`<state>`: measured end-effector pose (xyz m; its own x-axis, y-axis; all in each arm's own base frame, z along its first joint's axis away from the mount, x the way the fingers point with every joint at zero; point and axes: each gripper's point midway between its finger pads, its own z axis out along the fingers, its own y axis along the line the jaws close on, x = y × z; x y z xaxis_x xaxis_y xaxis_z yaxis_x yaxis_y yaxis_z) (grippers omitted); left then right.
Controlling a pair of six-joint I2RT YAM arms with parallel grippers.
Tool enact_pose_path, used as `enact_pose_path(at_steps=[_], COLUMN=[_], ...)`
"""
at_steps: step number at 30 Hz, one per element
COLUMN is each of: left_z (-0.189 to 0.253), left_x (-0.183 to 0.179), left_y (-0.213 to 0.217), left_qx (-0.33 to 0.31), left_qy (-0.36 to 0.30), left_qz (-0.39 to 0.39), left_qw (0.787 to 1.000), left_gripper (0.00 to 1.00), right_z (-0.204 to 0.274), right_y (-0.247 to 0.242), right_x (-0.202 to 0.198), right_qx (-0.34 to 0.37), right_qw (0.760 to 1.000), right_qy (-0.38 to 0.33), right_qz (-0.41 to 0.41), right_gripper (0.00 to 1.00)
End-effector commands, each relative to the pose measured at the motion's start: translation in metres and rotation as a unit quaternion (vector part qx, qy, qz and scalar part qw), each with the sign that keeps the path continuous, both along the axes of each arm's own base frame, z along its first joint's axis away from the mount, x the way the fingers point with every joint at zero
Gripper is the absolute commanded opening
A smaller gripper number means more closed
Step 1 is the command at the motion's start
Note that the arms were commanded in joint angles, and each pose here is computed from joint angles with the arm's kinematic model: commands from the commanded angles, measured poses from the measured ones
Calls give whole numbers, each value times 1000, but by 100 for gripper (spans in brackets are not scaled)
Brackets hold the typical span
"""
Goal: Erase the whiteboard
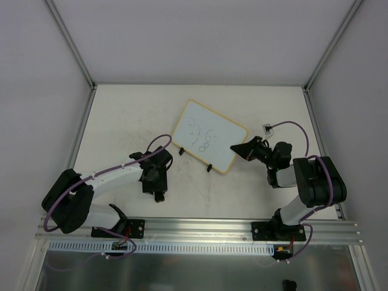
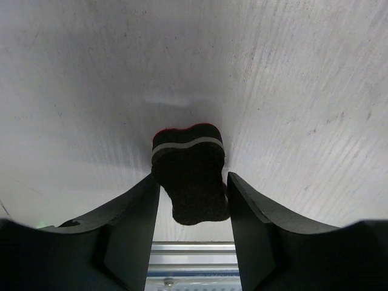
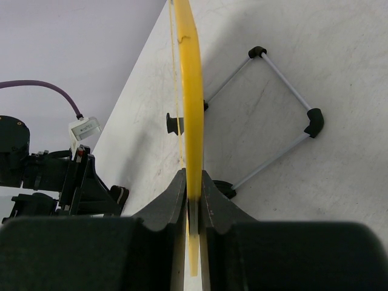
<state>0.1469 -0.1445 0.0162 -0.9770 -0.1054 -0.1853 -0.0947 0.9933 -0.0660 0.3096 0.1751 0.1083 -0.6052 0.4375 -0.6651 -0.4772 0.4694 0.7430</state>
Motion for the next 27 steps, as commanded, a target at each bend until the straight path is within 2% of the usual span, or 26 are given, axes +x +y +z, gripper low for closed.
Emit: enact_pose_path(at_steps=[1,4,6,10,14,18,20,25,27], left_z=[11,10,9,5,2,-1,0,11,16], left_x=[0,0,-1,-4,-4,-6,-6,0,3], left_y=[3,5,6,6,6,6,6,4,1], left_qx=[15,23,30,39,50,57,56,39,30], left_qy=[-6,-4,-5,-2,0,5,1,-25,-35], left_qz=[-4,-4,-5,-2,-1,-2,-1,0,-1], left_qw=[1000,1000,1000,999,999,998,998,999,999], left_gripper=[48,40,39,42,53,52,46,2,0], right_z=[49,50,50,50,50,50,50,50,51], right_y=[-3,-3,-3,-3,-4,-4,-4,-4,-3], right_x=[12,12,12,11,11,11,10,11,11], right_qx=[1,2,2,2,2,1,2,3,3], right_qw=[990,990,990,990,990,990,990,990,990], right_qy=[-140,-141,-140,-141,-141,-141,-142,-140,-140], right_qz=[-7,-7,-7,-6,-7,-7,-6,-6,-5], right_gripper=[0,0,0,0,0,0,0,0,0])
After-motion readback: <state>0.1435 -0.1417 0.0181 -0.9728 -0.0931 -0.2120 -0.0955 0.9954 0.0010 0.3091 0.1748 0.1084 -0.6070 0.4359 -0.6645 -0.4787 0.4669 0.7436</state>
